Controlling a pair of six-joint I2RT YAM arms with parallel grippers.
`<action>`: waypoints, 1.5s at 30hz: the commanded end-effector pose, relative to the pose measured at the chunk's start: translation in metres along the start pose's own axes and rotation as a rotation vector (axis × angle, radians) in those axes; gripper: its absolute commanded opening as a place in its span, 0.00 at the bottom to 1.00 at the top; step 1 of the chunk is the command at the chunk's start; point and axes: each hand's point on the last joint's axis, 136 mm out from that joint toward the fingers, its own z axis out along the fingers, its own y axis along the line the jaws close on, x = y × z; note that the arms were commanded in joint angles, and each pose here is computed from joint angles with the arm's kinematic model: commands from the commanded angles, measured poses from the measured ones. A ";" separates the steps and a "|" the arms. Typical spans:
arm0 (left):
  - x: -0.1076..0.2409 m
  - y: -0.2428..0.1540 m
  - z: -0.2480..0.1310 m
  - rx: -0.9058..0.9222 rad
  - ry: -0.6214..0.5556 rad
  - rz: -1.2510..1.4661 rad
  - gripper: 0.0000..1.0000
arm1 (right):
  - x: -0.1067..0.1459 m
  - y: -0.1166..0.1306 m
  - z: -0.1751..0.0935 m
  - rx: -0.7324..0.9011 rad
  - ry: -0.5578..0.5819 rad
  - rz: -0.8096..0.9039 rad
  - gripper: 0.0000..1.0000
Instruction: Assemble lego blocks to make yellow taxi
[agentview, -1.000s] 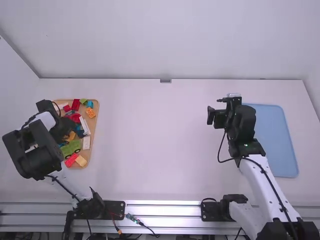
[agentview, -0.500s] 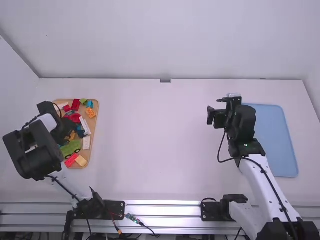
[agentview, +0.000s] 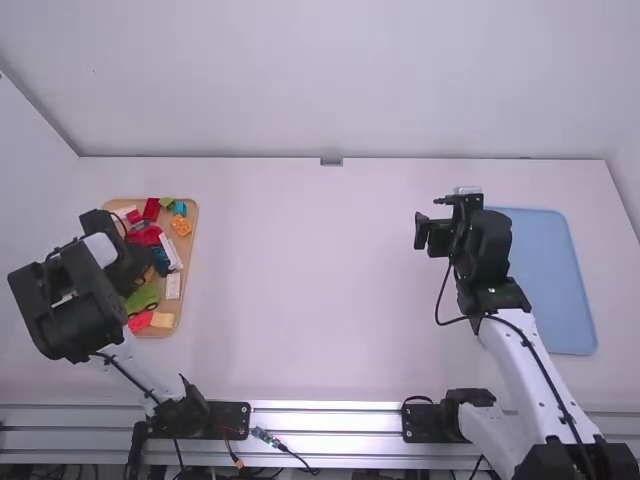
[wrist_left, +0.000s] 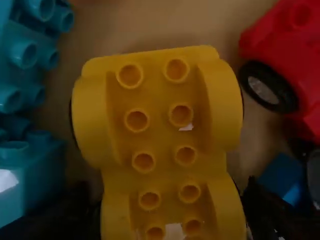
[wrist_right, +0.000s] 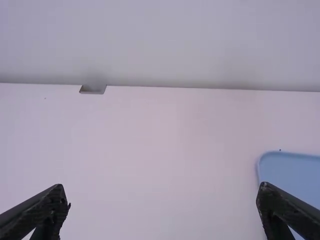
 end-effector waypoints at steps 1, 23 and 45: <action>0.009 0.008 0.006 -0.035 0.038 -0.020 0.86 | -0.018 0.003 -0.002 -0.011 -0.034 0.000 0.99; 0.012 0.006 0.008 -0.026 0.037 -0.026 0.62 | -0.017 0.003 -0.002 -0.011 -0.030 0.001 0.99; 0.020 0.005 0.008 -0.014 0.072 0.019 0.75 | -0.017 0.004 -0.002 -0.012 -0.030 0.000 0.99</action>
